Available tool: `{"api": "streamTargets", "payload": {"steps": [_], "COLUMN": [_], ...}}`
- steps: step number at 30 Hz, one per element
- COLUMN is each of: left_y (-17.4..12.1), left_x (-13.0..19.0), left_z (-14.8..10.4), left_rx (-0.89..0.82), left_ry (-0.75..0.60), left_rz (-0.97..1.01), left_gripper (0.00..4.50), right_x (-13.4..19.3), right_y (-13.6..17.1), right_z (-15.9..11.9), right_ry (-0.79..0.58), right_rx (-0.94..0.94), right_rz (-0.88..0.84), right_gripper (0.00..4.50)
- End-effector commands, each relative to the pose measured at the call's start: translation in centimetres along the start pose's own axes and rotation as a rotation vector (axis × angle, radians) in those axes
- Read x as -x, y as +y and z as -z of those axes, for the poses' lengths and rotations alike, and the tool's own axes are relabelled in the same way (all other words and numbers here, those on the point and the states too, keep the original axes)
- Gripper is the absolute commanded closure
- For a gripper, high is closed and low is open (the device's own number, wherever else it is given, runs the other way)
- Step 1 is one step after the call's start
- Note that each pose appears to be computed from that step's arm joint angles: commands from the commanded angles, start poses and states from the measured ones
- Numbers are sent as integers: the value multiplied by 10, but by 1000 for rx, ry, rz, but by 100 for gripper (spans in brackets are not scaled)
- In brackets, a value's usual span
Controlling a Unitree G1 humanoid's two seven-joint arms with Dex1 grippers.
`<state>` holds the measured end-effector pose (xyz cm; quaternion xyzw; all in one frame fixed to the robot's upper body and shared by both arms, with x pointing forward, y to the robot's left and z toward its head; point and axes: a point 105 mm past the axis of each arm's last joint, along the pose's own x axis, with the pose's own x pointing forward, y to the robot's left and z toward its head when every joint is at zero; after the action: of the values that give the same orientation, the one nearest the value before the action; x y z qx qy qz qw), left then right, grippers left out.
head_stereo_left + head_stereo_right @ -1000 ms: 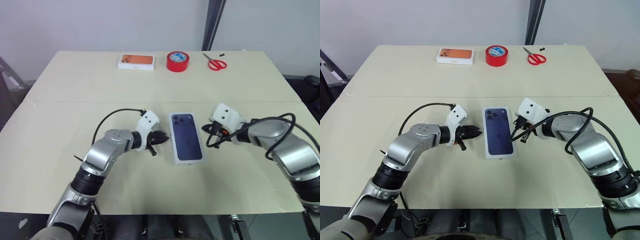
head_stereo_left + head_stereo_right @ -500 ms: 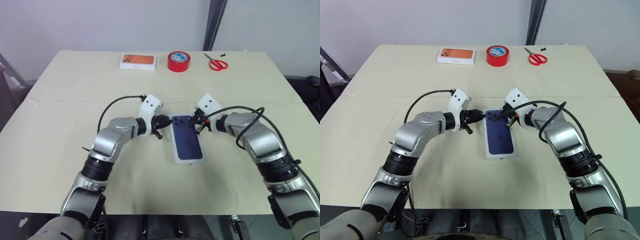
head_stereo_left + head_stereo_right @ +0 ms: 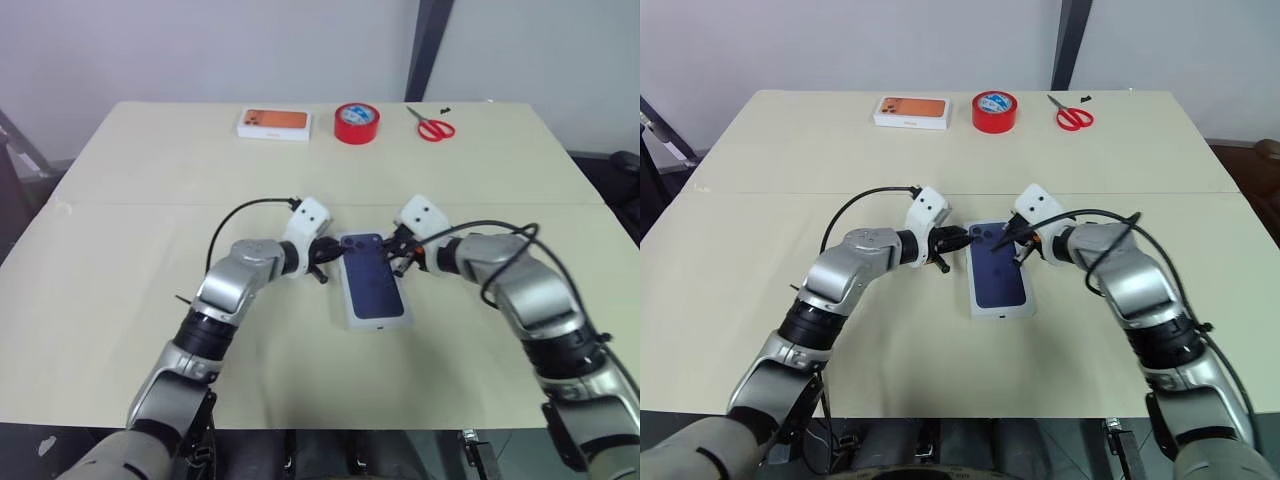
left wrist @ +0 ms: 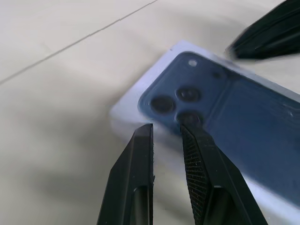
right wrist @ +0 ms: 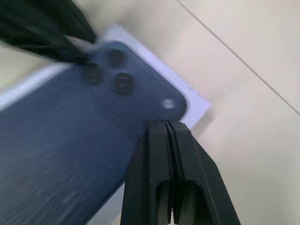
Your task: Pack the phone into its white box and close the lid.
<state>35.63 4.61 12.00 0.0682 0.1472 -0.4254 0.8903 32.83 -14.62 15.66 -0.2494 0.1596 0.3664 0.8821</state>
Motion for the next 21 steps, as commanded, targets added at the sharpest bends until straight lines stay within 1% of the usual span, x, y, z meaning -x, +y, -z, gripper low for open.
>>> {"api": "streamTargets", "payload": {"steps": [1, 3, 5, 11, 14, 18, 21], "left_y": [10, 13, 18, 34, 47, 60, 62], "left_x": [26, 40, 52, 87, 105, 132, 153], "left_z": [-12, -8, -3, 9, 13, 9, 7], "left_rx": [-8, -8, -10, 0, 9, 12, -12], "left_ry": [-63, -63, -57, -48, -49, -91, -104], "left_rz": [-37, -48, -73, -161, -230, -312, -352], "left_gripper": [352, 352, 352, 352, 352, 352, 352], "right_x": [27, 32, 33, 35, 36, 42, 45], "right_y": [25, 37, 43, 45, 37, 12, -10], "right_z": [-10, 7, 20, 38, 38, 22, 14], "right_ry": [-62, -12, 22, 71, 70, 8, -41], "right_rx": [72, 74, 66, 55, 64, 43, 10], "right_rz": [-140, -188, -197, -196, -171, -97, -42], "right_gripper": [444, 444, 444, 444, 444, 444, 444]}}
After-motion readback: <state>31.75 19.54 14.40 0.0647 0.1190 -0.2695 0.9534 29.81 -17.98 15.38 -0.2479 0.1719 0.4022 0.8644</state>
